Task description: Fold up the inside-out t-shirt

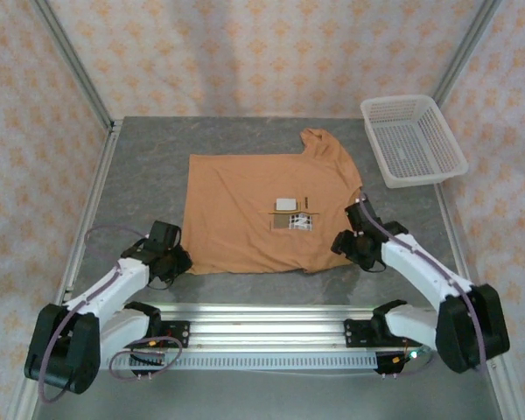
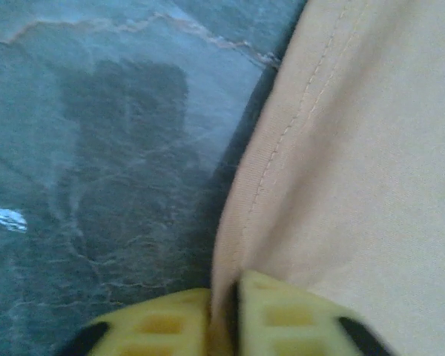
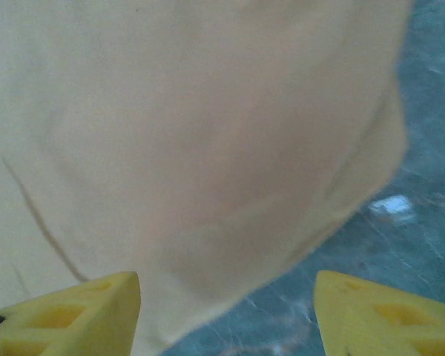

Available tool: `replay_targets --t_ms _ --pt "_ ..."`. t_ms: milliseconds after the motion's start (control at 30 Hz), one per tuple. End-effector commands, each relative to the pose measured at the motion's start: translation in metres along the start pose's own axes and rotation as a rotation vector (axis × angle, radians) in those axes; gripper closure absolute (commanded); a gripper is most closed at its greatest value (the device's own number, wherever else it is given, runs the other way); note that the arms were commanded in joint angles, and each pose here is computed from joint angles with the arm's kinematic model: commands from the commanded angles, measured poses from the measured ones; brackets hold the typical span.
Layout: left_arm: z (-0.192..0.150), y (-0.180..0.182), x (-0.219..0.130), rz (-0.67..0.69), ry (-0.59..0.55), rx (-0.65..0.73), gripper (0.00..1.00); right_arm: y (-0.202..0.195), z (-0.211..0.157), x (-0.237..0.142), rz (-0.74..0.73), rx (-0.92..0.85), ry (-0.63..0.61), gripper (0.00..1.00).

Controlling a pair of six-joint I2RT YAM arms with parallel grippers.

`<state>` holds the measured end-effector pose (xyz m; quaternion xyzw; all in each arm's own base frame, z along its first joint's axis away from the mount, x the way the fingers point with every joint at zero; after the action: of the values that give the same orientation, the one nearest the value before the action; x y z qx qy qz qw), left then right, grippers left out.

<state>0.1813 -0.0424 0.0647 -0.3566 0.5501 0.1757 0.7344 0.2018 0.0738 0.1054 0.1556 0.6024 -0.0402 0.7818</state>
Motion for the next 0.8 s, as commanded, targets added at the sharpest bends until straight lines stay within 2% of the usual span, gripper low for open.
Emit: replay_targets --t_ms 0,67,133,200,267,300,500,667,733,767 --pt "0.023 -0.038 0.007 -0.122 -0.065 0.018 1.0 0.025 0.025 0.02 0.084 0.033 -0.049 0.38" --pt "0.035 -0.05 0.004 -0.116 -0.075 0.025 1.0 0.032 0.038 0.031 0.068 0.032 -0.041 0.42" --pt "0.048 -0.062 0.0 -0.118 -0.081 0.031 1.0 0.039 0.05 0.038 0.049 0.012 -0.035 0.52" --pt "0.06 -0.072 -0.007 -0.112 -0.095 0.046 1.0 0.045 0.06 0.04 0.034 -0.013 -0.032 0.76" --pt "0.07 -0.076 -0.013 -0.092 -0.115 0.06 1.0 0.048 0.068 0.037 0.008 -0.034 -0.035 0.94" --pt "0.076 -0.078 -0.017 -0.081 -0.132 0.068 1.0 0.049 0.072 0.035 -0.003 -0.048 -0.044 1.0" --pt "0.115 -0.091 -0.018 -0.047 -0.175 0.068 1.0 0.063 0.112 0.029 -0.055 -0.114 -0.048 1.0" --pt "0.142 -0.118 0.01 -0.028 -0.132 0.081 1.0 0.091 0.16 0.05 -0.072 -0.161 0.027 0.99" --pt "0.147 -0.126 0.019 -0.025 -0.102 0.106 1.0 0.101 0.18 0.057 -0.055 -0.16 0.052 0.93" --pt "0.149 -0.13 0.021 -0.034 -0.091 0.109 1.0 0.108 0.191 0.055 -0.044 -0.161 0.048 0.82"
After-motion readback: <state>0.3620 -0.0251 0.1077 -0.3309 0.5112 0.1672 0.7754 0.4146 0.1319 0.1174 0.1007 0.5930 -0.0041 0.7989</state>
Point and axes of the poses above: each hand's point on the last joint's axis, 136 mm out from that joint toward the fingers, its own x axis out along the fingers, its own y axis along the line the jaws close on, z = x × y, the point moved 6 cm from there along -x, back along the fingers, and after that the axes turned 10 degrees about -x, right-handed, at the moved point
